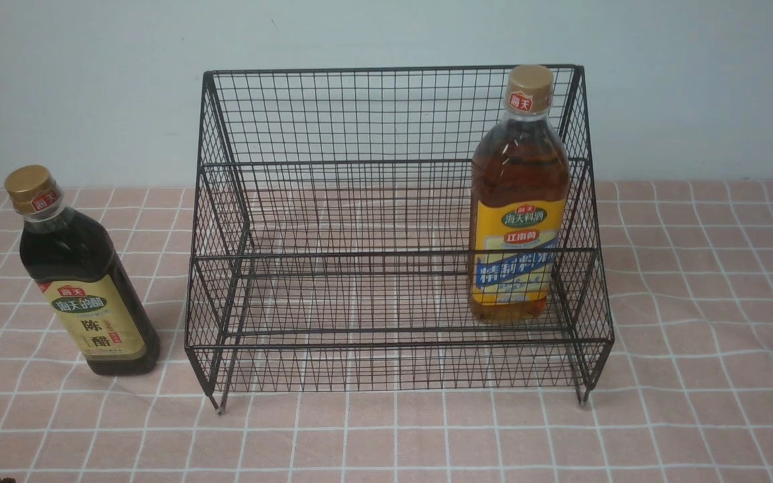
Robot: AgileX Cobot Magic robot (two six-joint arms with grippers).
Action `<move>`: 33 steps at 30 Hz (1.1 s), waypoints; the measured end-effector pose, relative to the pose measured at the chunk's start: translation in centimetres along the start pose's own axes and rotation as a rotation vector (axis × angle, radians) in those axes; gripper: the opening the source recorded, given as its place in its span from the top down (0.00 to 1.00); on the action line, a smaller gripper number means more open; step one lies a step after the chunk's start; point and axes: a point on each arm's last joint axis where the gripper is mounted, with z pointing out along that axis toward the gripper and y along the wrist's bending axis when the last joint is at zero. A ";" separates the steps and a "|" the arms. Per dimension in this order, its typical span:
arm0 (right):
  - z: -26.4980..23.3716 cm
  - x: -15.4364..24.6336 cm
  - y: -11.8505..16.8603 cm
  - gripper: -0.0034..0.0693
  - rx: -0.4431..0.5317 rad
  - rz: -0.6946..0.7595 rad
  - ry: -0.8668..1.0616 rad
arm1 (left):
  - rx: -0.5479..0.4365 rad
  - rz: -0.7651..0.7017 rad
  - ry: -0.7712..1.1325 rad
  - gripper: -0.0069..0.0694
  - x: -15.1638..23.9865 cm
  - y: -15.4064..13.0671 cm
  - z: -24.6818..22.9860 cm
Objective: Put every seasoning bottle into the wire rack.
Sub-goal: Use the left arm to grab the condiment bottle closest to it
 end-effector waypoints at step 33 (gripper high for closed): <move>2.9 26.0 -10.6 0.97 0.484 -0.238 -0.062 | 0.000 0.000 0.001 0.92 0.0 0.0 0.0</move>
